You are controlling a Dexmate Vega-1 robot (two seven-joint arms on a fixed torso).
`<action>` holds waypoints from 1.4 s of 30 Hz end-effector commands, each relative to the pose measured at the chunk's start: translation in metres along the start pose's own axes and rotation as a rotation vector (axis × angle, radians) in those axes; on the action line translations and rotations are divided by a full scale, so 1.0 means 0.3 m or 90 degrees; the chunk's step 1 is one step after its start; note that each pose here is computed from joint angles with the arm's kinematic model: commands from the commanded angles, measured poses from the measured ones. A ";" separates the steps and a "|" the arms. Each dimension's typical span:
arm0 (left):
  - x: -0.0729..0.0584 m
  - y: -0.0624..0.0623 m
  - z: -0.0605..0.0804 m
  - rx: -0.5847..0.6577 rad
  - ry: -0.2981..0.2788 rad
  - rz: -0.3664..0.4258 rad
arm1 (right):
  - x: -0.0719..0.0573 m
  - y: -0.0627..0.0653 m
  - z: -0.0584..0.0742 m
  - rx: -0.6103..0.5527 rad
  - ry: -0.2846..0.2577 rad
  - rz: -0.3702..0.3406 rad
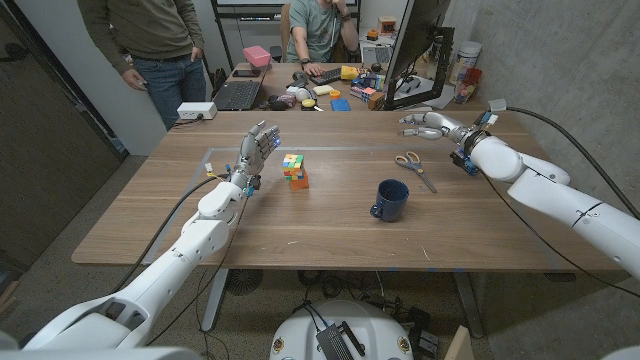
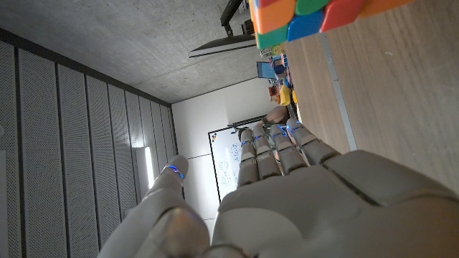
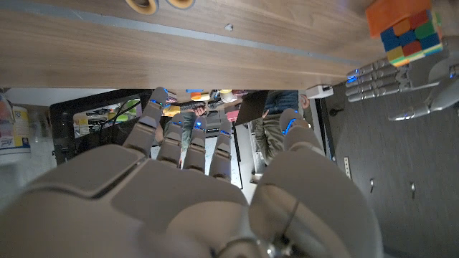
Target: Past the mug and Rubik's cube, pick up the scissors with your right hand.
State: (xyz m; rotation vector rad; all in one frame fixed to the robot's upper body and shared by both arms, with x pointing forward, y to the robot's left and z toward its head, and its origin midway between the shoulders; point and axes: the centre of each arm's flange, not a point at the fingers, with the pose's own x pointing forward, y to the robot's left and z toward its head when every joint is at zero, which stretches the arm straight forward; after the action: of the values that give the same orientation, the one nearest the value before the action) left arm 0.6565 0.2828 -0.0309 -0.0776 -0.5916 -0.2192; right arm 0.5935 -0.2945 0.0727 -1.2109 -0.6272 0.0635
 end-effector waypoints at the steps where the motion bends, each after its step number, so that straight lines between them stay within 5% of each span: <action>1: -0.005 -0.002 0.003 -0.005 -0.005 0.000 | 0.014 -0.026 0.110 -0.212 0.018 0.060; 15: -0.008 -0.008 0.013 0.001 -0.006 -0.004 | 0.042 -0.008 0.136 -0.293 0.007 0.084; 42: -0.066 -0.013 0.038 0.034 0.016 0.023 | 0.105 0.080 -0.016 -0.271 0.012 0.177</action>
State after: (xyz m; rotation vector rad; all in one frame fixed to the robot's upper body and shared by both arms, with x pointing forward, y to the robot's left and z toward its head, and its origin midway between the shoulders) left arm 0.6397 0.2845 -0.0308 -0.0500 -0.5860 -0.1892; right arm 0.6126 -0.2742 0.0734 -1.6976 -0.4928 0.1145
